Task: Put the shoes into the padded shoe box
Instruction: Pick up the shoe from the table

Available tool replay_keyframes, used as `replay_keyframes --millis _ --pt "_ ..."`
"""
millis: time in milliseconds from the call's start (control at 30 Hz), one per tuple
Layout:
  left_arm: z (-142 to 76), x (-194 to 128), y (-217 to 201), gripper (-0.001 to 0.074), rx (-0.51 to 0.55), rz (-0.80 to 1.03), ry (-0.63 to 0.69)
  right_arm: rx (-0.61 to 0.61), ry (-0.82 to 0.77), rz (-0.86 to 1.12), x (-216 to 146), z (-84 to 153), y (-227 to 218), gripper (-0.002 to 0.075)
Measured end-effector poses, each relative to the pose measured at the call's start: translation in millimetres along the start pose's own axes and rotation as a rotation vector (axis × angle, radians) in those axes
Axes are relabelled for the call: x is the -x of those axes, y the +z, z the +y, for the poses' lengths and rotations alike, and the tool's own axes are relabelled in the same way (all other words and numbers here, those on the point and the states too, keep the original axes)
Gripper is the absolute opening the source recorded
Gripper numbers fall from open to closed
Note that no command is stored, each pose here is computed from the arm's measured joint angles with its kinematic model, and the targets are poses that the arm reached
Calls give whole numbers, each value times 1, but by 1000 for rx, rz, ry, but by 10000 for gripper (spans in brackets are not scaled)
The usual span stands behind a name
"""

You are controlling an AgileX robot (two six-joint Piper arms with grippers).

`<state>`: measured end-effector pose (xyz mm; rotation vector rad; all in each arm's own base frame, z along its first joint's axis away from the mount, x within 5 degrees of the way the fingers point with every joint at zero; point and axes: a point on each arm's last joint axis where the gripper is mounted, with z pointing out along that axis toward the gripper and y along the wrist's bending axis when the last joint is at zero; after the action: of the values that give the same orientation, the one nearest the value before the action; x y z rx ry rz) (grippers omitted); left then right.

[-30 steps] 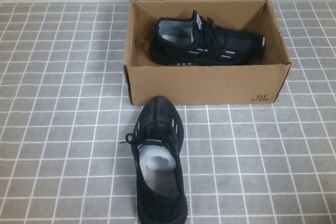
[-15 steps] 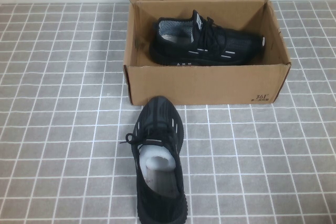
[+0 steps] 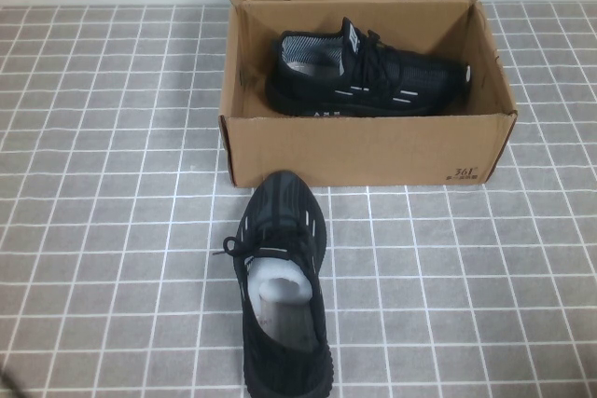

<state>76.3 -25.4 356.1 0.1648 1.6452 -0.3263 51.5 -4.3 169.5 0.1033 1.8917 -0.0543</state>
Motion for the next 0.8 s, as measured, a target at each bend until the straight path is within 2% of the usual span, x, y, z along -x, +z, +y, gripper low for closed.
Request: replay_keyframes --millis 100,200,533,633,800 --pt "1 -9 16 -4 -1 119 5 0 0 0 0 0 0 -8" --pt "0 -19 30 -4 -22 273 85 0 0 0 0 0 0 -8" --pt "-8 -13 85 -4 -205 586 296 0 0 0 0 0 0 -8" --pt "-11 -12 108 -4 -279 678 318 0 0 0 0 0 0 -8" --pt "-20 -7 137 15 -394 731 344 0 0 0 0 0 0 -8"
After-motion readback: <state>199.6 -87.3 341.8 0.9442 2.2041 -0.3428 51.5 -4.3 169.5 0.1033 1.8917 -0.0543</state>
